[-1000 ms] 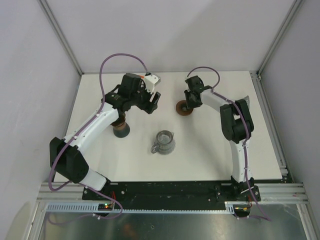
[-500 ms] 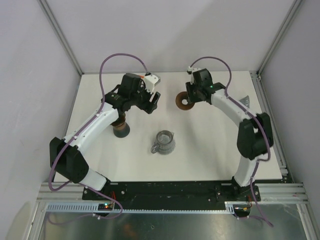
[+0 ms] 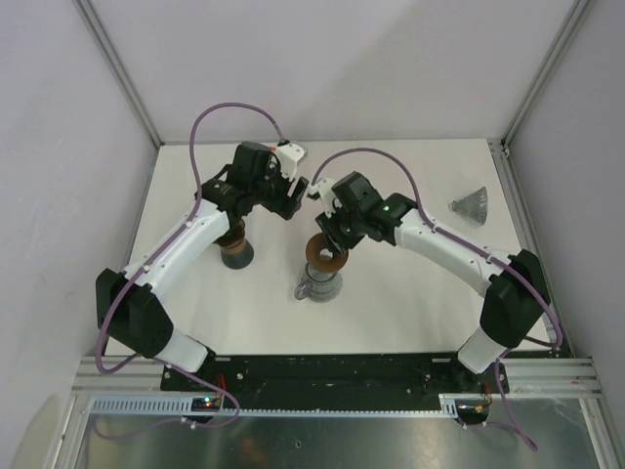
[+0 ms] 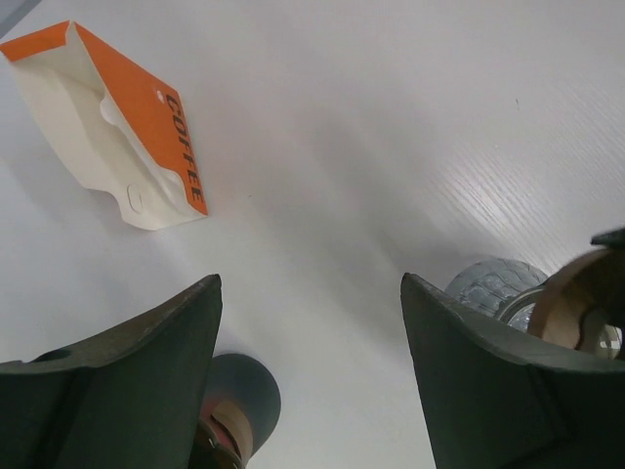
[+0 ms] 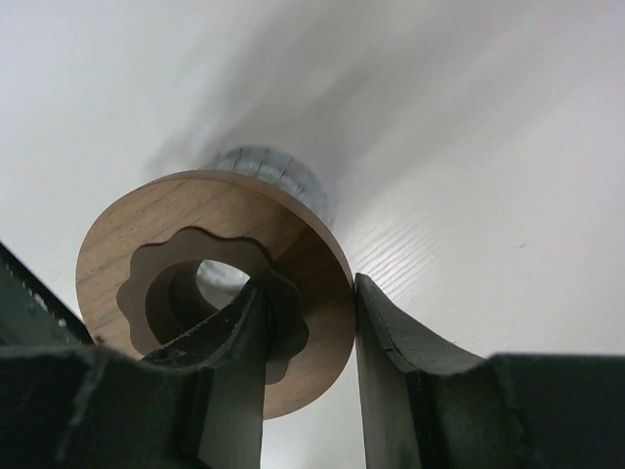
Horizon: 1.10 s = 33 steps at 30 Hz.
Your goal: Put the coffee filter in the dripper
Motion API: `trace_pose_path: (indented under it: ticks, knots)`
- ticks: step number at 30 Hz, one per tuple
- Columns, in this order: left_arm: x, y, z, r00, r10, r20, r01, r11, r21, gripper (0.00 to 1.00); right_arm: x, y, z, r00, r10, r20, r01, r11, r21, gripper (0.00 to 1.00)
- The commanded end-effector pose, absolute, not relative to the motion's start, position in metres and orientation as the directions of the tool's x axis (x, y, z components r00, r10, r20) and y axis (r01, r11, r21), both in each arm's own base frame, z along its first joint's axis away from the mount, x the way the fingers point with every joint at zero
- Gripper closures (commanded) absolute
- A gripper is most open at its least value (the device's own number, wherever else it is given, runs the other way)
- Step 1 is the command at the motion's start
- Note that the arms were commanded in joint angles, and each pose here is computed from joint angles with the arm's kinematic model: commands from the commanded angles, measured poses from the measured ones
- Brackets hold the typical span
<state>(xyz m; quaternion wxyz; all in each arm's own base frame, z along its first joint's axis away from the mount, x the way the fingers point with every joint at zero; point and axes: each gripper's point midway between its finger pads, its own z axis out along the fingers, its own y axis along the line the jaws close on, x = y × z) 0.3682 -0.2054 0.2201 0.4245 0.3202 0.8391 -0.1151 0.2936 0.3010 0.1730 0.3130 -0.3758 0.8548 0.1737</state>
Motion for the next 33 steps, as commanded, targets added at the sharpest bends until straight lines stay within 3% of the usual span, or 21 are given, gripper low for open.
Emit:
trace_pose_path:
  ticks: [1, 13, 21, 33]
  knots:
    - [0.371, -0.195, 0.253, -0.373, 0.413, -0.831, 0.607, 0.786, 0.118, 0.21, 0.272, 0.305, 0.165, -0.498, -0.595, -0.631, -0.794, 0.605, 0.057, 1.0]
    - [0.37, -0.187, 0.258, -0.372, 0.398, -0.838, 0.594, 0.796, 0.115, 0.21, 0.278, 0.322, 0.138, -0.493, -0.613, -0.618, -0.8, 0.599, 0.044, 0.9]
    - [0.369, -0.187, 0.257, -0.374, 0.396, -0.838, 0.598, 0.794, 0.109, 0.21, 0.283, 0.323, 0.125, -0.498, -0.624, -0.602, -0.797, 0.604, 0.033, 0.79]
    - [0.369, -0.188, 0.256, -0.375, 0.398, -0.837, 0.603, 0.791, 0.106, 0.21, 0.277, 0.324, 0.124, -0.49, -0.64, -0.592, -0.812, 0.582, 0.044, 0.52]
